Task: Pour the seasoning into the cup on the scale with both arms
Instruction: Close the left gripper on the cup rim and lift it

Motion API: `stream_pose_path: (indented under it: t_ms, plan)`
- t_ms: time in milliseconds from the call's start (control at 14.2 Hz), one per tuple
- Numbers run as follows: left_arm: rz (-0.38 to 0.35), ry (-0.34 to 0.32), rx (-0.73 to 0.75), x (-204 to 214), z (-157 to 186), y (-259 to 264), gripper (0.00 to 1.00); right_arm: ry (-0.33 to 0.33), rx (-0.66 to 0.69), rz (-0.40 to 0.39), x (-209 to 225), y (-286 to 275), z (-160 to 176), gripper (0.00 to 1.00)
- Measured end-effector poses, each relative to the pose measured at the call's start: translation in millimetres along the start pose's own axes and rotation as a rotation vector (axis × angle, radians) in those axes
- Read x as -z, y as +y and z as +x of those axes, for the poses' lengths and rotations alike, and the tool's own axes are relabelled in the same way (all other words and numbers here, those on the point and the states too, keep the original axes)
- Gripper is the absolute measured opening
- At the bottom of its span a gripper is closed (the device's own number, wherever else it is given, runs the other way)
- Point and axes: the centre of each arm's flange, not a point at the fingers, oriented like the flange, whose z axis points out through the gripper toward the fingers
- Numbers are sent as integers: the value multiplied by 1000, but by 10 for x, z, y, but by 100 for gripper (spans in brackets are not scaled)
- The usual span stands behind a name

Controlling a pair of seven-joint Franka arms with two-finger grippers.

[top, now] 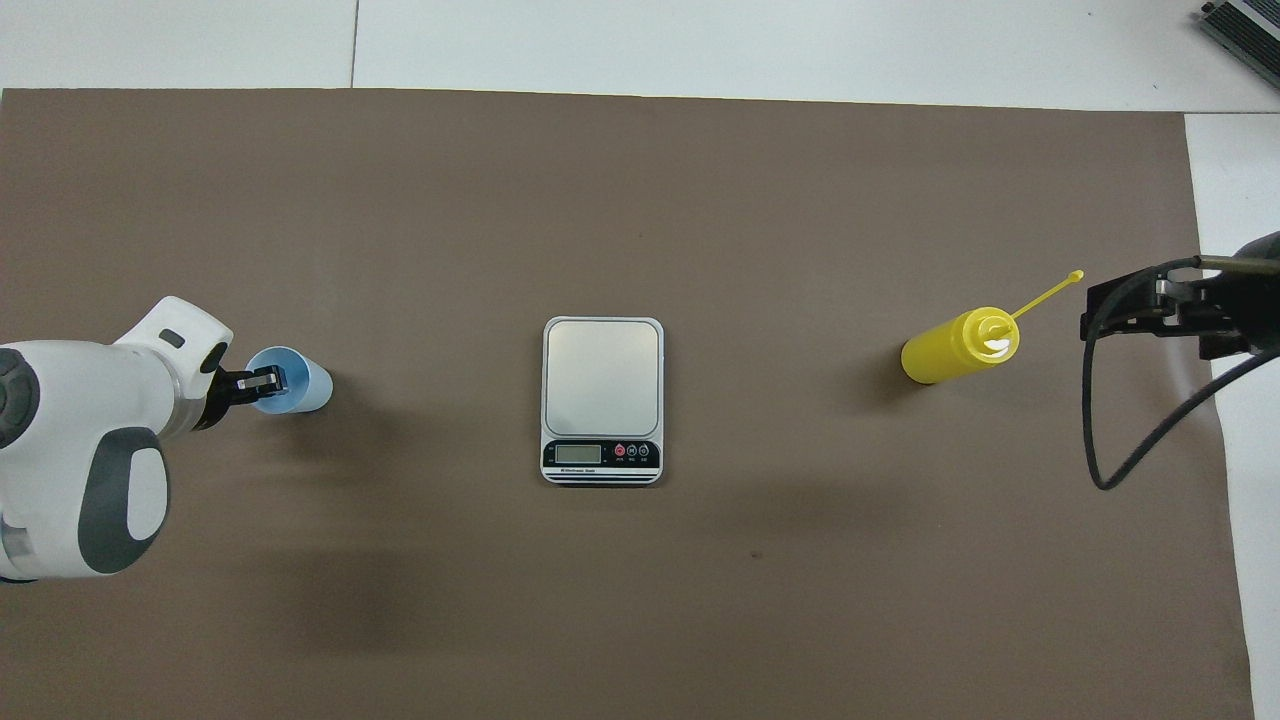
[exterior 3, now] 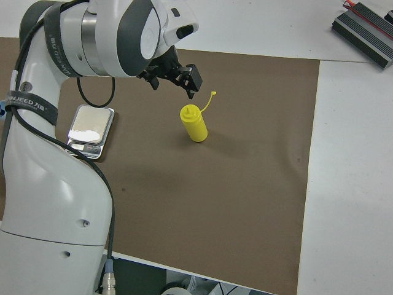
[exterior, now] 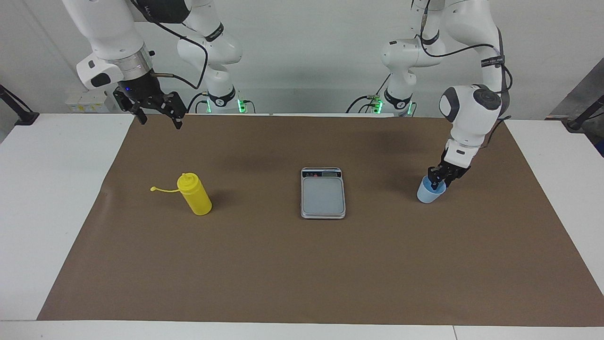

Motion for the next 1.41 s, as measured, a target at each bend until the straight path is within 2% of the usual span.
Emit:
stream_pose_path:
  t_ms: [70,141,282,352,423,493,563,1127,1408]
  plan:
    - [0,0,0,-1,-1,-1,39,0,0,0,0,0,0,100]
    - [0,0,0,-2,-2,-1,39,0,0,0,0,0,0,100]
    - [0,-1,0,-3,-3,-1,22,0,0,0,0,0,0,100]
    - [0,-1,0,-3,-3,-1,21,0,0,0,0,0,0,100]
    - [0,-1,0,-3,-3,-1,11,0,0,0,0,0,0,100]
    - [0,-1,0,-4,-3,-1,11,0,0,0,0,0,0,100]
    - [-1,1,0,2,0,1,6,0,0,0,0,0,0,100]
    - [-4,9,-3,38,26,32,4,0,0,0,0,0,0,100]
    - [-12,-4,24,202,167,265,4,0,0,0,0,0,0,100]
